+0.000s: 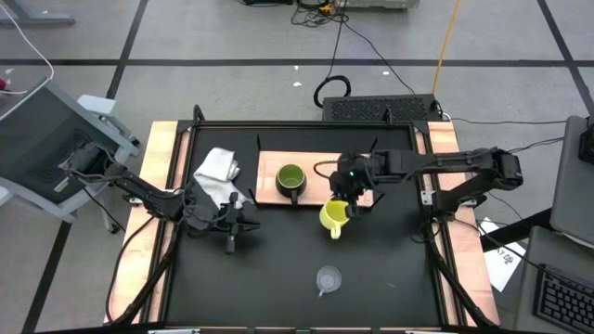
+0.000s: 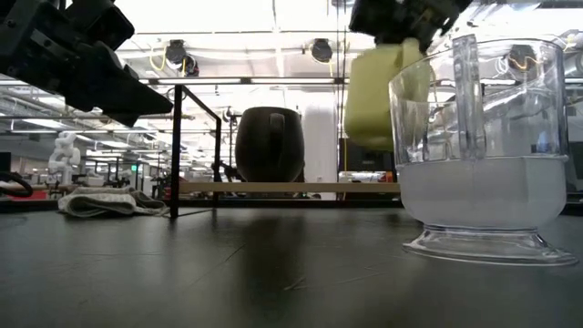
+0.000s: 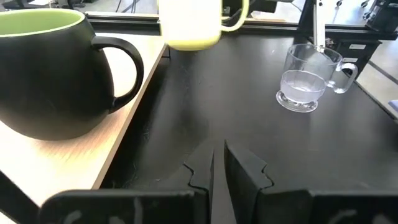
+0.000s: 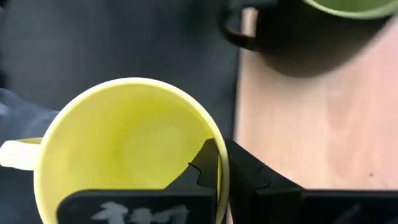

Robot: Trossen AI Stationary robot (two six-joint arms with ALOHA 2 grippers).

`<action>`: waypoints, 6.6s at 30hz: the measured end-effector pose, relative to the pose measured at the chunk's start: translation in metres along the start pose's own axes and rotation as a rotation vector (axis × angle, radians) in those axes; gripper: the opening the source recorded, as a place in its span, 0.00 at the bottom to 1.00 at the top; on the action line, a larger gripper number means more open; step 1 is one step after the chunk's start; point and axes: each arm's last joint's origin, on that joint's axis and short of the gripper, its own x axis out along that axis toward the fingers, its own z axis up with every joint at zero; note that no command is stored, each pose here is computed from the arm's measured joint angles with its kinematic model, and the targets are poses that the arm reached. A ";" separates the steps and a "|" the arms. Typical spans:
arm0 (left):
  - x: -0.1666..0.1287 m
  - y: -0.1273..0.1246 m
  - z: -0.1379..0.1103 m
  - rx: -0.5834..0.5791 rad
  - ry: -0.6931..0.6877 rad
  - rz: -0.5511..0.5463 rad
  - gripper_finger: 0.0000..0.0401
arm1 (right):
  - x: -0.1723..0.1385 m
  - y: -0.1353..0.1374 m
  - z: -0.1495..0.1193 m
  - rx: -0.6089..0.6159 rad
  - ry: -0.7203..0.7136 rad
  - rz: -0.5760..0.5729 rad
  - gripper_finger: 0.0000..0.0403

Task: Stack small to large cups/mugs on shelf
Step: Put the yellow mug on the shelf, then put the transparent mug on the shelf

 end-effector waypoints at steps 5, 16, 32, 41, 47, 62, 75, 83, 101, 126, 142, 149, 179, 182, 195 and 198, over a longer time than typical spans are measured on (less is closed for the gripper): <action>0.000 0.000 0.000 0.002 -0.001 0.001 0.10 | 0.001 -0.015 0.011 -0.007 0.021 -0.026 0.00; 0.000 0.000 0.000 0.005 0.003 0.002 0.10 | 0.014 -0.047 0.019 -0.060 0.108 -0.050 0.00; 0.000 0.000 -0.002 0.040 0.021 0.005 0.10 | 0.010 -0.075 0.021 -0.080 0.071 -0.033 0.00; 0.000 0.000 -0.002 0.040 0.021 0.006 0.10 | 0.022 -0.093 0.015 -0.042 0.103 -0.043 0.00; 0.000 0.000 -0.002 0.042 0.021 0.005 0.10 | 0.023 -0.099 0.012 -0.027 0.116 -0.048 0.00; 0.000 0.000 -0.002 0.041 0.022 0.005 0.10 | 0.032 -0.102 0.010 -0.006 0.137 -0.035 0.00; 0.000 0.001 -0.003 0.038 0.028 0.006 0.10 | 0.034 -0.098 0.010 -0.019 0.172 -0.096 0.00; 0.000 0.001 -0.003 0.037 0.029 0.005 0.10 | 0.034 -0.097 0.009 -0.023 0.198 -0.116 0.00; 0.000 0.001 -0.005 0.024 0.049 0.008 0.10 | 0.038 -0.092 0.011 -0.016 0.194 -0.123 0.12; 0.000 0.001 -0.005 0.010 0.049 0.006 0.10 | 0.044 -0.075 0.020 -0.039 0.163 -0.162 0.17; 0.000 0.001 -0.005 -0.006 0.047 0.006 0.10 | 0.014 -0.067 0.028 -0.050 0.067 -0.177 0.39; 0.000 0.001 -0.005 -0.006 0.046 0.006 0.10 | -0.030 -0.050 0.033 -0.027 -0.062 -0.196 0.40; 0.000 0.000 -0.003 0.024 0.025 0.002 0.10 | -0.020 0.102 -0.019 -0.241 -0.149 0.110 0.00; 0.000 0.000 -0.002 0.027 0.020 0.001 0.10 | -0.020 0.106 -0.037 -0.222 -0.207 0.141 0.00; 0.000 0.000 -0.002 0.035 0.021 0.003 0.10 | -0.011 0.109 -0.110 -0.236 -0.400 0.231 0.00; 0.000 0.000 -0.002 0.033 0.021 0.003 0.10 | -0.006 0.107 -0.121 -0.219 -0.419 0.223 0.00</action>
